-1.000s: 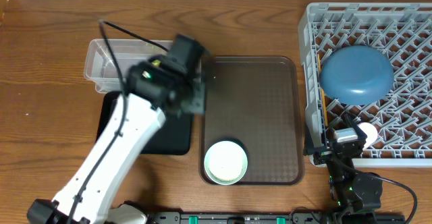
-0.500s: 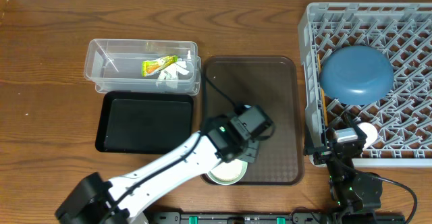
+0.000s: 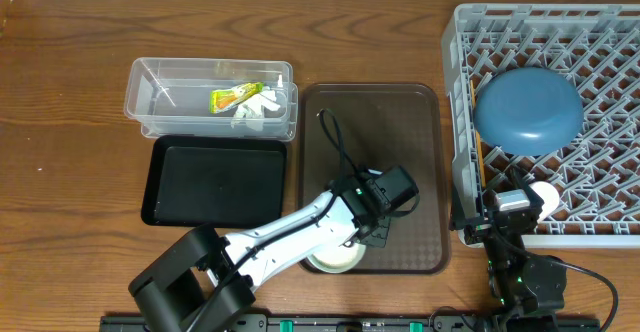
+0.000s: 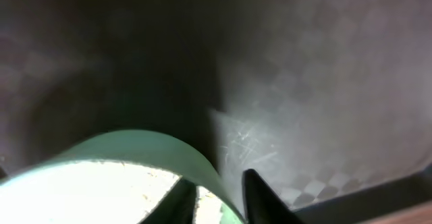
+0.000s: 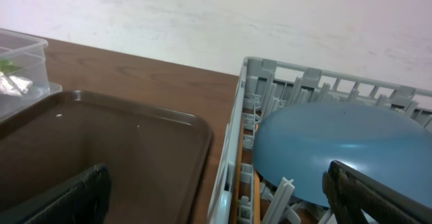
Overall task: Sort waste into correct bins and load items into the dishwasher rack
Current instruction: 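Grasp the mint-green rice bowl rim on the brown tray with the left gripper, then carry the bowl over the black tray and tip the rice out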
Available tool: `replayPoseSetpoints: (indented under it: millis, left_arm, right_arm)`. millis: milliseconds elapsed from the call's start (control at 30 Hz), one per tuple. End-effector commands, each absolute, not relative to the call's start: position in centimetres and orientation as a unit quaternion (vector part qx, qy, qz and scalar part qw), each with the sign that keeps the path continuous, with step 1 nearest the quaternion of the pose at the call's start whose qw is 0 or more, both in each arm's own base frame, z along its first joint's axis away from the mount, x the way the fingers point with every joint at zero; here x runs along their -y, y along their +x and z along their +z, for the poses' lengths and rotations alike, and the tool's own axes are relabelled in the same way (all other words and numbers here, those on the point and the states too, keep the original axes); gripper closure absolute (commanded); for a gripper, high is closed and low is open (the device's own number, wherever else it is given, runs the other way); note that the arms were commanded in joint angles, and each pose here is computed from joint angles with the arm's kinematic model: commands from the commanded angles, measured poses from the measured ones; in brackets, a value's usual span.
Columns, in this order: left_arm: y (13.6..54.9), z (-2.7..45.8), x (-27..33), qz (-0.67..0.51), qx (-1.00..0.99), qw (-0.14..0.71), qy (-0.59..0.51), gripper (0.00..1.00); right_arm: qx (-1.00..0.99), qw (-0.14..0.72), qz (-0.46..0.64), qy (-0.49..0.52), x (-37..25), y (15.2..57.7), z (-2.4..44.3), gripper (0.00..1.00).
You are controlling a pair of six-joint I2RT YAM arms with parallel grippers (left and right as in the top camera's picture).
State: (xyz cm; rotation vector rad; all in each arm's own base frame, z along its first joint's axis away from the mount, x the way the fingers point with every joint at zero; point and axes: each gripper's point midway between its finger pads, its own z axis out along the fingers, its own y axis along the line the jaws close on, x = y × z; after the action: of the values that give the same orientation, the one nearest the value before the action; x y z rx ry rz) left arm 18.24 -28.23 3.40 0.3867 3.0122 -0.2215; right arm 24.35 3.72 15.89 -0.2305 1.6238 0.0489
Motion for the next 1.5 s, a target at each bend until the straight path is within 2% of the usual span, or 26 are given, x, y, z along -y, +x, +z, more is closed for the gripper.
replayPoseSetpoints:
  millis: [0,300,467,667,867,1200,1367,1467]
  left_arm:
    - [18.8,3.5,27.9,-0.064,-0.989,0.06,0.122,0.94]
    - [19.8,5.2,28.5,-0.057,-0.974,0.084,0.203,0.94]
    - [21.3,9.8,27.4,-0.012,-0.969,0.119,0.215,0.94]
    - [22.2,16.1,25.5,-0.086,-0.972,0.142,0.168,0.94]
    - [24.4,19.3,19.1,-0.107,-0.981,0.15,0.062,0.94]
    - [25.8,19.7,13.3,-0.335,-0.939,0.078,-0.001,0.94]
    - [26.3,21.6,11.6,-0.49,-0.861,0.133,0.025,0.94]
    - [26.3,21.9,10.2,-0.545,-0.82,0.176,0.024,0.94]
  right_arm:
    - [-0.724,0.683,0.014,-0.098,-3.3,24.4,15.9,0.01]
    - [-0.724,0.683,0.014,-0.098,-3.3,24.4,15.9,0.01]
    - [-0.724,0.683,0.014,-0.098,-3.3,24.4,15.9,0.01]
    - [-0.724,0.683,0.014,-0.098,-3.3,24.4,15.9,0.01]
    - [-0.724,0.683,0.014,-0.098,-3.3,24.4,15.9,0.01]
    - [-0.724,0.683,0.014,-0.098,-3.3,24.4,15.9,0.01]
    - [-0.724,0.683,0.014,-0.098,-3.3,24.4,15.9,0.01]
    - [-0.724,0.683,0.014,-0.098,-3.3,24.4,15.9,0.01]
